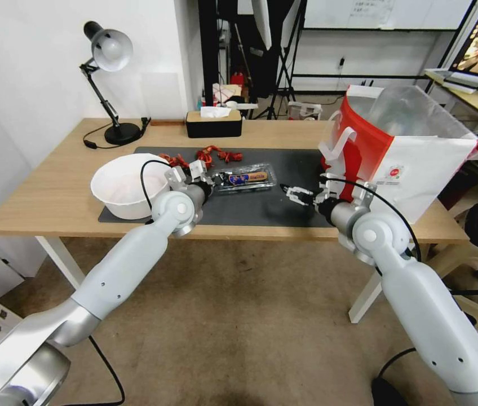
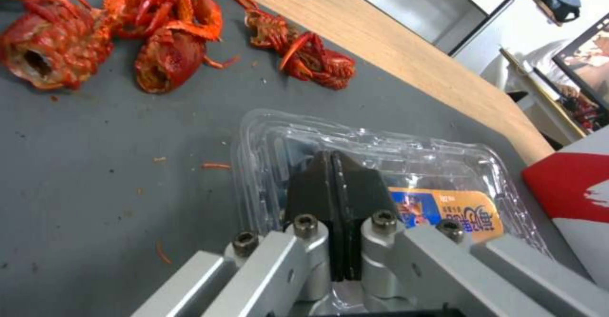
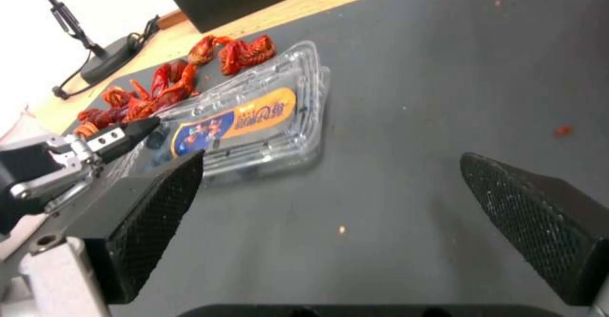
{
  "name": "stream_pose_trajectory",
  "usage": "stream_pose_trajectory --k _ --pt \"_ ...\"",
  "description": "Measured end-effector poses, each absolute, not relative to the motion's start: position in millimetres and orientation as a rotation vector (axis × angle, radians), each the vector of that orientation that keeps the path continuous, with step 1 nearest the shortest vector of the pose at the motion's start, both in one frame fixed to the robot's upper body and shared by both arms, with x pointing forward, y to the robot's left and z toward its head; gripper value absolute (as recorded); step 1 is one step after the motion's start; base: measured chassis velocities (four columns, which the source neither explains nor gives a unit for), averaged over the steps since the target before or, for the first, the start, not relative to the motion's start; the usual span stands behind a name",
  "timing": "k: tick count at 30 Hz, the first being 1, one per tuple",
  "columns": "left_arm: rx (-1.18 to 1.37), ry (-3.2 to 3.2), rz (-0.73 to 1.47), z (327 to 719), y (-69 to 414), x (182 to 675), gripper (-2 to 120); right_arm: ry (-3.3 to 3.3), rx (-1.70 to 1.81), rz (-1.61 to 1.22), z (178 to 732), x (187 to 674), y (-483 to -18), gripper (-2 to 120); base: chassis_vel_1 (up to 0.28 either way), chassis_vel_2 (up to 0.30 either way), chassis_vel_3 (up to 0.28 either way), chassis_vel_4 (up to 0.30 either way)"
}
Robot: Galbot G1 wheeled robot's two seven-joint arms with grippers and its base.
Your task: Close the takeout container lid, then place the container into the takeout bag.
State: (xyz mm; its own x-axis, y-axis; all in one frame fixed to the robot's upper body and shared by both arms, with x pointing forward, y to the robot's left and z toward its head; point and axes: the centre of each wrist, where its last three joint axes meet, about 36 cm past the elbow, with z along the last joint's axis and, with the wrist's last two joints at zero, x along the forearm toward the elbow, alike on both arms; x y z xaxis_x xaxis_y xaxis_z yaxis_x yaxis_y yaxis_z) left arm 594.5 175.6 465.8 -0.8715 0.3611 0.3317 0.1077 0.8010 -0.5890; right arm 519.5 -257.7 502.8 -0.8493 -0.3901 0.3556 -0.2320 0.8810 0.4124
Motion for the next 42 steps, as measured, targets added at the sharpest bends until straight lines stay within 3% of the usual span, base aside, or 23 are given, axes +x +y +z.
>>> stream_pose_trajectory --k 42 --pt "-0.387 -2.547 0.812 466.8 174.0 583.2 0 -2.512 0.511 -0.306 502.3 622.5 -215.3 100 0.000 0.000 0.000 0.000"
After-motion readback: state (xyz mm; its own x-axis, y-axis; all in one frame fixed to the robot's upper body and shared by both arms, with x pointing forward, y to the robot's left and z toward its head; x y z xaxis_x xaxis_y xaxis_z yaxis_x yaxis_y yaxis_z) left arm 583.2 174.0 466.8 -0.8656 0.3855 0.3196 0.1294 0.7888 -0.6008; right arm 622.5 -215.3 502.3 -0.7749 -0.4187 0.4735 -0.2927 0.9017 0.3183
